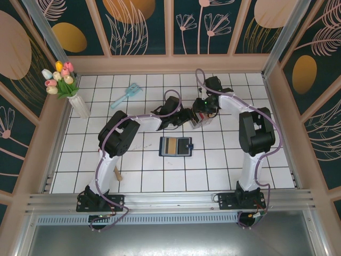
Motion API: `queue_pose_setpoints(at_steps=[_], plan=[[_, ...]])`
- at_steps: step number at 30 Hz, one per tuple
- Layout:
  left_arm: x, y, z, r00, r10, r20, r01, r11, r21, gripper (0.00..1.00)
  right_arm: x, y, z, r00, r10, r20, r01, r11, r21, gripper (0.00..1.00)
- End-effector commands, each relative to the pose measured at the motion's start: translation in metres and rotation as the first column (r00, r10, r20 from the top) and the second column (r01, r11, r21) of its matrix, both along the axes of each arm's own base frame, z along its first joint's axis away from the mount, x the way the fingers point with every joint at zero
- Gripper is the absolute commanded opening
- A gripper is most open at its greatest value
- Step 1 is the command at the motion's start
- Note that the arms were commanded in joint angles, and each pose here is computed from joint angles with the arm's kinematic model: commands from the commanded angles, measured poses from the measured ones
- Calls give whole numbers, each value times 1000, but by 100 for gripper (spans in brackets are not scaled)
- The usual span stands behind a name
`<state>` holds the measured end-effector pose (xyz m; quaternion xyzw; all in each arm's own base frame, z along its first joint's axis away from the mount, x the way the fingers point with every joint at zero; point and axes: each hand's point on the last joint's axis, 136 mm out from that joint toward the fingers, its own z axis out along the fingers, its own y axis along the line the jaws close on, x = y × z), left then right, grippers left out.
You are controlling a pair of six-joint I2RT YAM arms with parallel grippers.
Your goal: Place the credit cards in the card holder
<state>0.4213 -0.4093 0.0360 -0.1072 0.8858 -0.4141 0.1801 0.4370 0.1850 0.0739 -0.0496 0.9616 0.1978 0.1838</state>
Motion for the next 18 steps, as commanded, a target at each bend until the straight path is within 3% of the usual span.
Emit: queue_pose_setpoints(at_steps=[1, 7, 18], plan=[[-10, 9, -15, 999, 2, -37, 0, 999, 48, 47, -8, 15, 6, 999, 21, -36, -17, 993, 117, 30], [-10, 11, -12, 1000, 6, -28, -5, 999, 48, 47, -7, 13, 15, 999, 25, -33, -20, 989, 144, 34], [-9, 9, -11, 1000, 0, -30, 1, 999, 41, 47, -5, 7, 14, 999, -7, -44, 13, 991, 134, 32]])
